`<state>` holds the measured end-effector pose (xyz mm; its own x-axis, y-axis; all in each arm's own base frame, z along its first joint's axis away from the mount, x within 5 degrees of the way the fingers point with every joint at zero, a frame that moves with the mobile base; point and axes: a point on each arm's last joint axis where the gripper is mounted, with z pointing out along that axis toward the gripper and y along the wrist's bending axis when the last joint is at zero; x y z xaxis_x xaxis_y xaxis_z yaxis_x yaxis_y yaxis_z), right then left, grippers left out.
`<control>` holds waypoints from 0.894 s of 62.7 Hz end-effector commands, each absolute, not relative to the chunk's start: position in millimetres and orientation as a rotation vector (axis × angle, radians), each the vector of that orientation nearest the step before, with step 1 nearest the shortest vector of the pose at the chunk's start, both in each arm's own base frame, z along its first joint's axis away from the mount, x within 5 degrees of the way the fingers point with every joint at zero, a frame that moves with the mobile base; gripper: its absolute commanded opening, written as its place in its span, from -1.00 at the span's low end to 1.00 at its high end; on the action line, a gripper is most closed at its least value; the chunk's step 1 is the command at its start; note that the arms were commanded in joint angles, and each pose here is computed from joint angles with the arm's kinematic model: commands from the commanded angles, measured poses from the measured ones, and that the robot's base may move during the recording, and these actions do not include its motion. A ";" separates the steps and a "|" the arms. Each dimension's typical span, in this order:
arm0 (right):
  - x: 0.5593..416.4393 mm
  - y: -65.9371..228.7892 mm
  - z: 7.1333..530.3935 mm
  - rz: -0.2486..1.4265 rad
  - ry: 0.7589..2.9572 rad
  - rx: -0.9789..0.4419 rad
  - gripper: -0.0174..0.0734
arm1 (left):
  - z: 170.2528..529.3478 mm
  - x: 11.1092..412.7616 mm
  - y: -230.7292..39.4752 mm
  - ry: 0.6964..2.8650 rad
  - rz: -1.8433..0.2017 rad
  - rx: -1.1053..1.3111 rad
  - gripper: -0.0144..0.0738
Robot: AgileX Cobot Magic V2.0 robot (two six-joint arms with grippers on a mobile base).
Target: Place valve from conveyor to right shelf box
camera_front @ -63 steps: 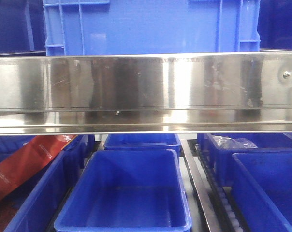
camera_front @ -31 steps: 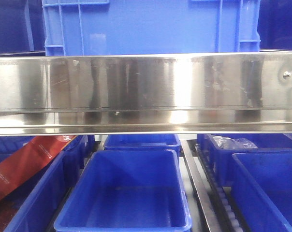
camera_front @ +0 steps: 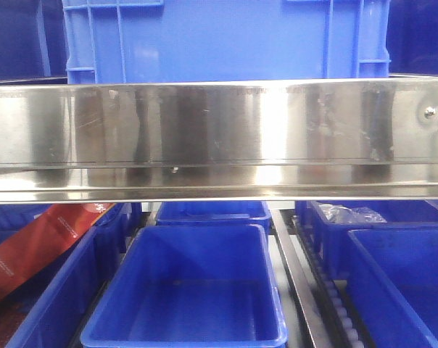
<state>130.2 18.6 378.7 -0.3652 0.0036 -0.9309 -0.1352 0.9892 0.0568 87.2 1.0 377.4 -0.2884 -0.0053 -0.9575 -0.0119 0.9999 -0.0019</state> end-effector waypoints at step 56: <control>237.4 88.3 480.0 0.358 1.632 -0.245 -0.97 | 476.0 277.3 -117.8 1.740 -0.357 0.348 -0.92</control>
